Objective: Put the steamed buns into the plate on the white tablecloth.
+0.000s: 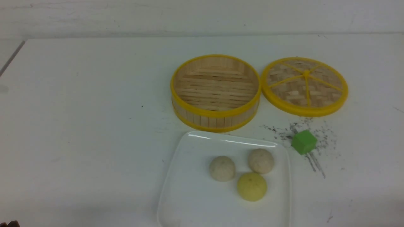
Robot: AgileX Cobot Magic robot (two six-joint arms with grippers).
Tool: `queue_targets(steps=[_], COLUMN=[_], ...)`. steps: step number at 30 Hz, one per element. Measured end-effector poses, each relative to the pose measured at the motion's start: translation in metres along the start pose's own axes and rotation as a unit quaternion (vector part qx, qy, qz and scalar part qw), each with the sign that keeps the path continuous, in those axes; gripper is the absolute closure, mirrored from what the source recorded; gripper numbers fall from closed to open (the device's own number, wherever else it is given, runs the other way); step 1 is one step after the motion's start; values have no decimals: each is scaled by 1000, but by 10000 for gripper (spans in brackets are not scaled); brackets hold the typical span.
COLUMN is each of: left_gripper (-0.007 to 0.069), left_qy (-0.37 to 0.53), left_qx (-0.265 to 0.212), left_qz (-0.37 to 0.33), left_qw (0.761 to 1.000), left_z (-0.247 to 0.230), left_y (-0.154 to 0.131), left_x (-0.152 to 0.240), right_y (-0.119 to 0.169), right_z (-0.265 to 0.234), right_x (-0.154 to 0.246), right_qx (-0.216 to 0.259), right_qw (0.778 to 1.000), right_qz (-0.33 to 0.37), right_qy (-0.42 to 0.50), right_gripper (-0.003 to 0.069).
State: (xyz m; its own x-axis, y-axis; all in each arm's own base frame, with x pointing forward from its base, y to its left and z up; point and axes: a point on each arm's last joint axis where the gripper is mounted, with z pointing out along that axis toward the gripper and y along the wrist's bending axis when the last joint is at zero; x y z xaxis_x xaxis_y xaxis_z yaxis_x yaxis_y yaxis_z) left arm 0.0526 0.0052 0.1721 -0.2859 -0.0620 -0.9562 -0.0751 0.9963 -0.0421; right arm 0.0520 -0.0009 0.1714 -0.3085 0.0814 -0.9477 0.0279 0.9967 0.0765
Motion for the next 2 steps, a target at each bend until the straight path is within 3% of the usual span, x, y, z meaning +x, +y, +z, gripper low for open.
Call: queue_targets(steps=[2], left_gripper=[498], left_qy=[0], left_qx=[0], left_qz=[0], left_qw=[1000], left_z=[0], left_y=[0], left_x=[0], right_y=[0], right_z=[0], right_x=[0], right_qx=[0], right_qw=[1000], right_qz=[0], right_qy=[0], right_gripper=[462])
